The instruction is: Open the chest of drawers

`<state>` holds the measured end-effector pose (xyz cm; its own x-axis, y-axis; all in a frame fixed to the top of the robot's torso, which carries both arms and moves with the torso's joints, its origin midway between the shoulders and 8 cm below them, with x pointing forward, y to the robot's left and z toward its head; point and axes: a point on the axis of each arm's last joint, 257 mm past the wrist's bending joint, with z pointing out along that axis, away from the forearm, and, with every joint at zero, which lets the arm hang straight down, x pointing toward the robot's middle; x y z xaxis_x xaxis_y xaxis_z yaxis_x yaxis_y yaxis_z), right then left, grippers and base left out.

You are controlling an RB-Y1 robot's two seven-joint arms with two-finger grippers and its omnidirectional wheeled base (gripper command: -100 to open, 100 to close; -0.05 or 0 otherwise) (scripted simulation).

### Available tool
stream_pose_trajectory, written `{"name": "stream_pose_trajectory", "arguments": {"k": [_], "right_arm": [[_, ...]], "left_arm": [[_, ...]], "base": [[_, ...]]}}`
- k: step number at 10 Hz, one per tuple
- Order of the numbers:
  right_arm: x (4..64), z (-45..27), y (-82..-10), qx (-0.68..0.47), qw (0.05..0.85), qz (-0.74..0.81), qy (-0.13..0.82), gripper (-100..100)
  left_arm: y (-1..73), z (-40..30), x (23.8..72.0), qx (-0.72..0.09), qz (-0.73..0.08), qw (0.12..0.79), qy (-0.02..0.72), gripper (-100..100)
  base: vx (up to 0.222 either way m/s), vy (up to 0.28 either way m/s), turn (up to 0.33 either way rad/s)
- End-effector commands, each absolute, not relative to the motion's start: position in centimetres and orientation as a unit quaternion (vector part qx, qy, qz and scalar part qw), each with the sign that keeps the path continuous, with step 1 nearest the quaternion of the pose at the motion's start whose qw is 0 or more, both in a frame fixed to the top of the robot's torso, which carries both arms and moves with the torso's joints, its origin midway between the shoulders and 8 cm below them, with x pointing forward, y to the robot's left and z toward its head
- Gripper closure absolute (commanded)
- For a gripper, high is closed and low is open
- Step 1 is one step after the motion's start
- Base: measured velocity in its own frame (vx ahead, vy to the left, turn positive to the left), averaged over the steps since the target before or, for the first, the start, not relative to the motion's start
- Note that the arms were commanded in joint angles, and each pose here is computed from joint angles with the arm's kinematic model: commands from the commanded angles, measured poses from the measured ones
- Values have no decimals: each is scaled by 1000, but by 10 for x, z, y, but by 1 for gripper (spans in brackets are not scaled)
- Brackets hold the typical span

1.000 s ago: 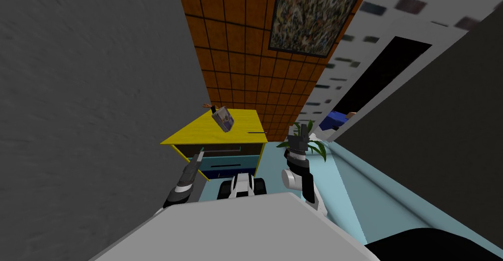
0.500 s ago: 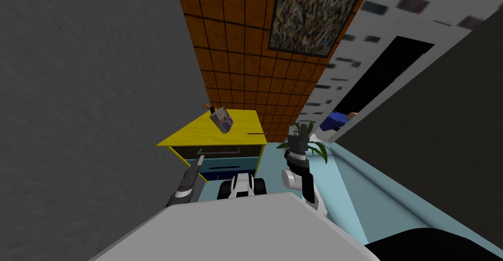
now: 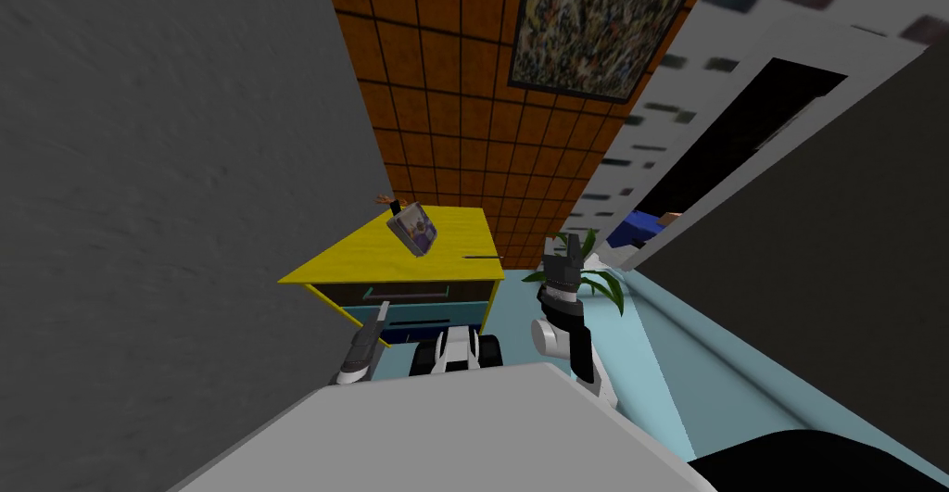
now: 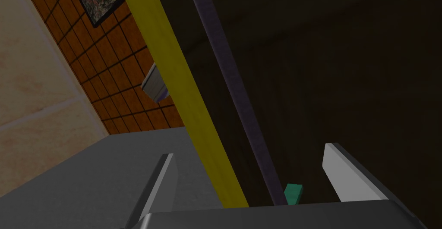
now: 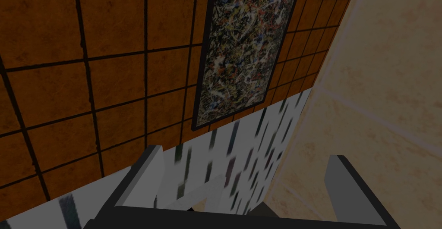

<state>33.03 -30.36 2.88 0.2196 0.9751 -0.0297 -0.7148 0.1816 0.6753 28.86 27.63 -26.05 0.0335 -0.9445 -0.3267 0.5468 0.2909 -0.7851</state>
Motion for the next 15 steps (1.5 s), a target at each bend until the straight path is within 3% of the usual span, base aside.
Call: {"name": "stream_pose_trajectory", "arguments": {"k": [1,11,15], "right_arm": [[330,29,-304,274,731,578,237,0],[330,29,-304,274,731,578,237,0],[330,29,-304,274,731,578,237,0]], "left_arm": [[265,-273,278,-250,-552,677,418,-100],[229,-283,271,-297,-566,671,375,-100],[231,-273,302,-296,-567,670,376,-100]], "base": [[0,0,0],[-1,-2,5],[-34,-8,10]]}}
